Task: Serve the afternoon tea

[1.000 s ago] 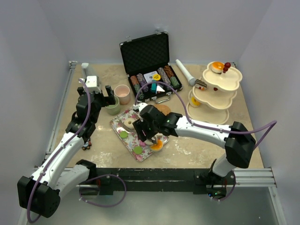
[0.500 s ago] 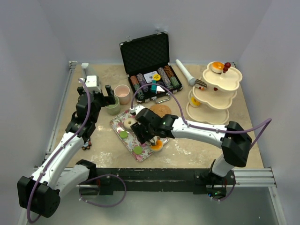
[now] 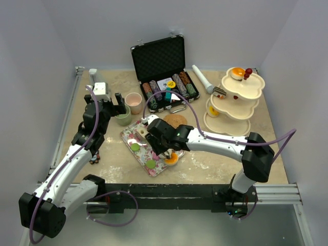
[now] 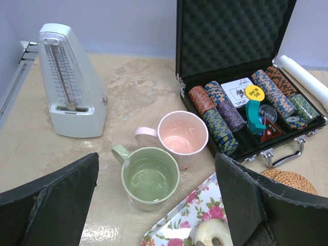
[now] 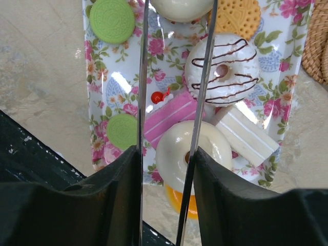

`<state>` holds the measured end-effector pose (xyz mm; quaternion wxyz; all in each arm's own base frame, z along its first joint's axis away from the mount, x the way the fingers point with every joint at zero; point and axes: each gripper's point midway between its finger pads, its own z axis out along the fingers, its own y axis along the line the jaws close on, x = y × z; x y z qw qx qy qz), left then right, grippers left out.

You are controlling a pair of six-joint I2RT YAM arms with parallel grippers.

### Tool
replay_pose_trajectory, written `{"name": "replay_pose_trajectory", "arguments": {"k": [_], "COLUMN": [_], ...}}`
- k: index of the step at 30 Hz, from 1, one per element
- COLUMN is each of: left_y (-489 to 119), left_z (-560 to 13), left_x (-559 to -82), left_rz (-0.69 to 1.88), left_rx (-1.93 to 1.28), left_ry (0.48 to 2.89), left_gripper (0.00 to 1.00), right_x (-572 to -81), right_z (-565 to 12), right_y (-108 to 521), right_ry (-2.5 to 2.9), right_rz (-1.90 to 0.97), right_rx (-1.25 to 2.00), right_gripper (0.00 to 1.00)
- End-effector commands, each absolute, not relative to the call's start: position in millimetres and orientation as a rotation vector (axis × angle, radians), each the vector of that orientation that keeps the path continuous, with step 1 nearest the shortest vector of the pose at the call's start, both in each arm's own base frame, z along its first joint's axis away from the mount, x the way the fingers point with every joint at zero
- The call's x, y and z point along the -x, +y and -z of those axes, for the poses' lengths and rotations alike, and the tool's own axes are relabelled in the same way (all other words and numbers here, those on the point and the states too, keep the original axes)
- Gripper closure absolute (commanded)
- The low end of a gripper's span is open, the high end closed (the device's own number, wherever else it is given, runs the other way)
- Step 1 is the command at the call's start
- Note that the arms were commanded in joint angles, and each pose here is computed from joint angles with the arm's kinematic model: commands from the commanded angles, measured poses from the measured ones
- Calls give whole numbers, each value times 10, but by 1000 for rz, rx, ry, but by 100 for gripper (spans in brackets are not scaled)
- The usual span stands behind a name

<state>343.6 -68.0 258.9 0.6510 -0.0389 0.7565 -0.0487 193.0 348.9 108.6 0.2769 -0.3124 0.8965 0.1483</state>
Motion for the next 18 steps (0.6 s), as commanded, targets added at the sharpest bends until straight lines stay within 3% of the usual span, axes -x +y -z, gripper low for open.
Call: {"name": "replay_pose_trajectory", "arguments": {"k": [1, 8, 18], "left_y": [-698, -692, -691], "left_z": [-2848, -2852, -2872], "left_x": [-3469, -3469, -3459], "left_rz": [119, 115, 119], "left_rx": [83, 85, 86], "left_ry": [1660, 1659, 1653], "left_gripper": [0, 0, 0], "right_x": [-2120, -2405, -3001], "right_z": [-1396, -1762, -1795], "right_y": [3597, 3391, 2277], "right_ry": [2329, 2297, 2316], "right_rz": [-385, -303, -315], "right_rx": [756, 608, 167], "right_gripper": [60, 62, 64]}}
